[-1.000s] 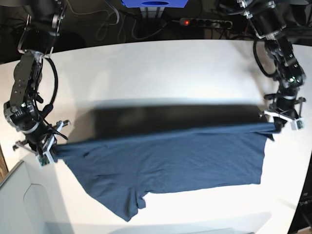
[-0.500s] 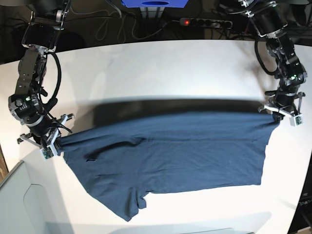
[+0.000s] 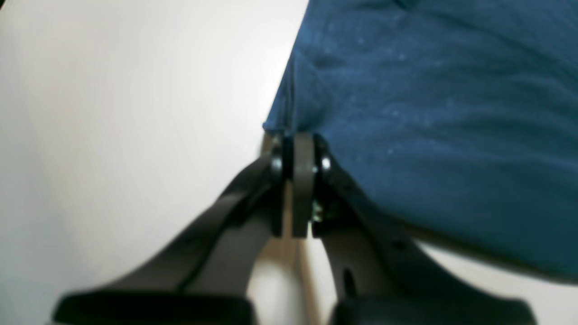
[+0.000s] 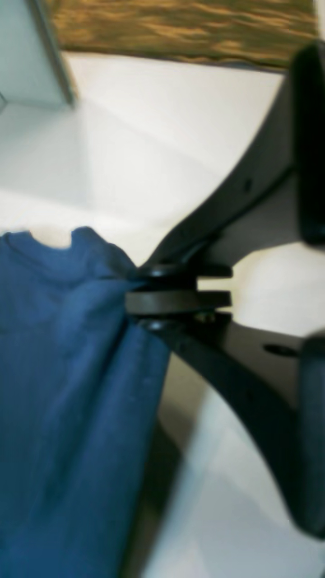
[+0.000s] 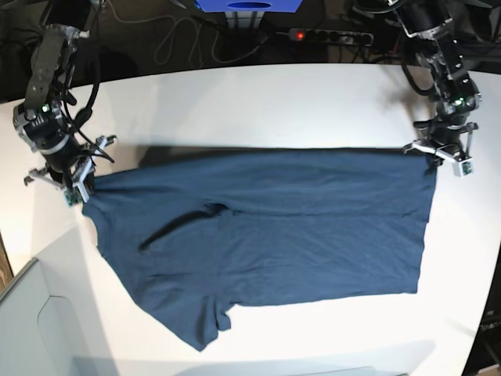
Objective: Fold the T-shirt properly
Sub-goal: 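Regrasp the folded edge and drag the shirt toward the robot, then release the shirt and move both grippers to the hem corners, then grasp the hem with both grippers and fold it toward the collar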
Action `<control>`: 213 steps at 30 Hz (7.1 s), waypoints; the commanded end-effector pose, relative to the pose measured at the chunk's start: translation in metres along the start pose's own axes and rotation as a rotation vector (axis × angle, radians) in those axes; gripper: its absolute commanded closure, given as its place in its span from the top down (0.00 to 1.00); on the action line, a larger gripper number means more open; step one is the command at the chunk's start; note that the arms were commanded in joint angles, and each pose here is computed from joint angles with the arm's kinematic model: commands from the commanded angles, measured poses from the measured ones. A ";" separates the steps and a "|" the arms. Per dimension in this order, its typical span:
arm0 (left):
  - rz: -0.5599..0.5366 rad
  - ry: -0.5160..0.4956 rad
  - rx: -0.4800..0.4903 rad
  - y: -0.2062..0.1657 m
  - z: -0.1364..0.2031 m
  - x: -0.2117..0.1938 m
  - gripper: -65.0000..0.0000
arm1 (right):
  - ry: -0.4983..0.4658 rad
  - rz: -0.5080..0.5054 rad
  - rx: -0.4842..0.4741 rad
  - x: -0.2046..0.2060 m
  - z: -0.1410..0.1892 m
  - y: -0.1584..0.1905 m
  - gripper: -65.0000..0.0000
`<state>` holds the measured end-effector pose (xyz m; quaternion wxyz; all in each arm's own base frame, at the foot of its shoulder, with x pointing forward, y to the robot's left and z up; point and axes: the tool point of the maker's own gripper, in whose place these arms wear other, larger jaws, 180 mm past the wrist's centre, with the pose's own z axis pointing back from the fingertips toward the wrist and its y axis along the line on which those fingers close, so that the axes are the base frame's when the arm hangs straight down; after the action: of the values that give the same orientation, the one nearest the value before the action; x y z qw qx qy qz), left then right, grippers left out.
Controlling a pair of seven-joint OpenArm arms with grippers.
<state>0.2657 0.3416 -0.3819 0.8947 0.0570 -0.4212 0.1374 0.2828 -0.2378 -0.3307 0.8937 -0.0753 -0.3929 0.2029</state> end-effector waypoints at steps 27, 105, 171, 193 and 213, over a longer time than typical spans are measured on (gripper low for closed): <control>-0.122 0.142 -0.003 -0.004 0.098 -0.086 0.00 | 0.238 0.078 0.027 -0.108 0.047 0.002 0.00; 0.066 -0.176 -0.111 -0.046 -0.095 0.112 0.50 | 0.029 -0.002 -0.134 -0.003 0.027 -0.041 0.59; 0.057 -0.121 -0.128 -0.060 -0.119 0.068 0.00 | -0.144 -0.360 0.060 0.064 -0.190 -0.030 0.59; -0.016 -0.175 -0.155 -0.067 -0.091 0.100 0.00 | -0.321 -0.235 0.024 0.091 -0.145 -0.031 0.00; -0.002 -0.237 -0.108 -0.050 -0.012 0.085 0.00 | -0.400 -0.160 -0.016 0.037 -0.047 -0.017 0.00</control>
<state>0.3325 0.3096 -0.3428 0.8566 0.0219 -0.5032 0.1119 0.3365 -0.2300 -0.3528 0.8287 -0.0016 -0.5424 0.1381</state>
